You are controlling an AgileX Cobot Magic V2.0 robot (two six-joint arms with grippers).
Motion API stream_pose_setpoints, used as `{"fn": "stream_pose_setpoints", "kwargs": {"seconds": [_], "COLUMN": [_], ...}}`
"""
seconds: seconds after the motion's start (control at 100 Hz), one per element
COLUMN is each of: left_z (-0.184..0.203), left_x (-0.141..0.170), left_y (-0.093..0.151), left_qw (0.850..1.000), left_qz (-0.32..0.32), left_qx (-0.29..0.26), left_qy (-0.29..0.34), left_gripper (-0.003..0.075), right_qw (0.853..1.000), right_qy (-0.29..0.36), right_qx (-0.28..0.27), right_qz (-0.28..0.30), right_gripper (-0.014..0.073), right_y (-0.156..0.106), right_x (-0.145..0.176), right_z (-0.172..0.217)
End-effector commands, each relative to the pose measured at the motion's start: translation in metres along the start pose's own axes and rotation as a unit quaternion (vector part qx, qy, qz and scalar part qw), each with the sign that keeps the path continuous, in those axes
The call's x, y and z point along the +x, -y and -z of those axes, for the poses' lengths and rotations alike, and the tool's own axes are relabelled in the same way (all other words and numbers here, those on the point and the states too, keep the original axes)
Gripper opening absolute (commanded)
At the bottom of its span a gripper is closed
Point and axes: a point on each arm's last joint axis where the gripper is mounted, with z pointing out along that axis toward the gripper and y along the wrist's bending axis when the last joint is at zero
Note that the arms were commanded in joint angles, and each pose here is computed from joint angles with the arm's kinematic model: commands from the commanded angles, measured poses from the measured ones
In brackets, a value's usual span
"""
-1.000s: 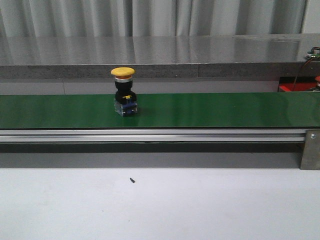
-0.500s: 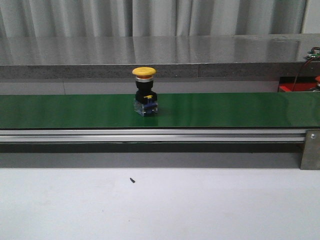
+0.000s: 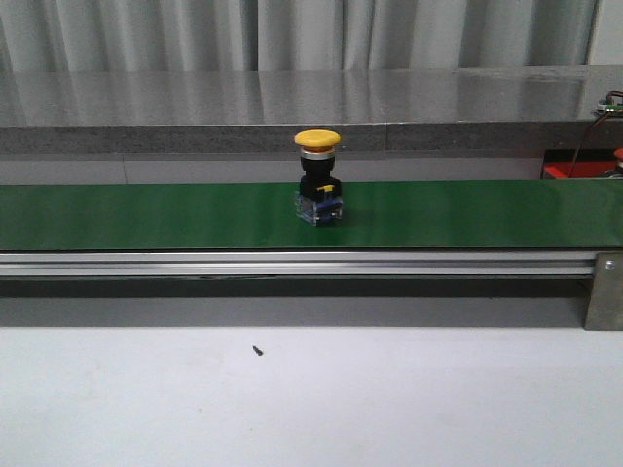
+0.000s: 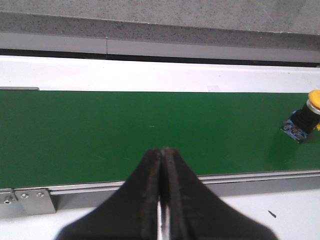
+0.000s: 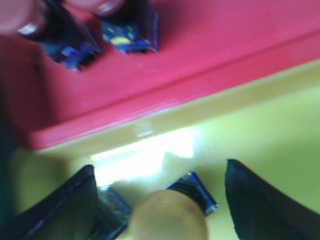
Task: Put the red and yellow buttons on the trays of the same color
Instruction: 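Lower the yellow button into the yellow tray and open the right gripper, then grasp the second yellow button at the belt's end with the right gripper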
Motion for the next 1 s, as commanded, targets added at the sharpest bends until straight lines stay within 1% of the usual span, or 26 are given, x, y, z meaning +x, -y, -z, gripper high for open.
{"fn": "stream_pose_setpoints", "kwargs": {"seconds": [0.0,0.09,0.17,0.23,0.38,0.44,0.47,0.54,0.61,0.7,0.91,0.99], "left_z": [0.004,0.004,0.004,0.004,0.004,0.004,0.004,0.004,0.004,0.004,0.004,0.004], "left_x": [-0.013,-0.013,-0.013,-0.013,-0.013,-0.013,-0.013,-0.013,-0.013,-0.013,-0.013,-0.013], "left_y": [0.001,0.001,0.001,0.001,0.001,0.001,0.001,0.001,0.001,0.001,0.001,0.001], "left_qw": [0.999,0.999,0.999,0.999,0.999,0.999,0.999,0.999,0.999,0.999,0.999,0.999], "left_qz": [0.010,0.010,0.010,0.010,0.010,0.010,0.010,0.011,0.011,0.011,0.011,0.011], "left_qx": [-0.006,-0.006,-0.006,-0.006,-0.006,-0.006,-0.006,-0.006,-0.006,-0.006,-0.006,-0.006], "left_qy": [0.040,0.040,0.040,0.040,0.040,0.040,0.040,0.041,0.041,0.041,0.041,0.041], "left_gripper": [-0.0020,-0.0020,-0.0020,-0.0020,-0.0020,-0.0020,-0.0020,-0.0020,-0.0020,-0.0020,-0.0020,-0.0020], "right_qw": [0.998,0.992,0.978,0.967,0.928,0.914,0.903,0.885,0.870,0.857,0.843,0.843], "right_qy": [0.059,0.067,0.079,0.086,0.078,0.073,0.071,0.072,0.076,0.077,0.054,0.047], "right_qx": [-0.025,-0.061,-0.092,-0.109,-0.164,-0.182,-0.193,-0.209,-0.218,-0.226,-0.246,-0.255], "right_qz": [0.029,0.092,0.167,0.212,0.325,0.356,0.376,0.409,0.435,0.457,0.476,0.471], "right_gripper": [0.0541,0.0541,0.0541,0.0541,0.0541,0.0541,0.0541,0.0541,0.0541,0.0541,0.0541,0.0541], "right_y": [-0.023,-0.048,-0.075,-0.093,-0.142,-0.159,-0.170,-0.189,-0.206,-0.223,-0.247,-0.253], "right_x": [-0.021,-0.025,-0.026,-0.023,-0.010,-0.004,0.000,0.007,0.012,0.019,0.034,0.036], "right_z": [0.038,0.055,0.069,0.075,0.078,0.076,0.075,0.071,0.066,0.057,0.036,0.030]}}
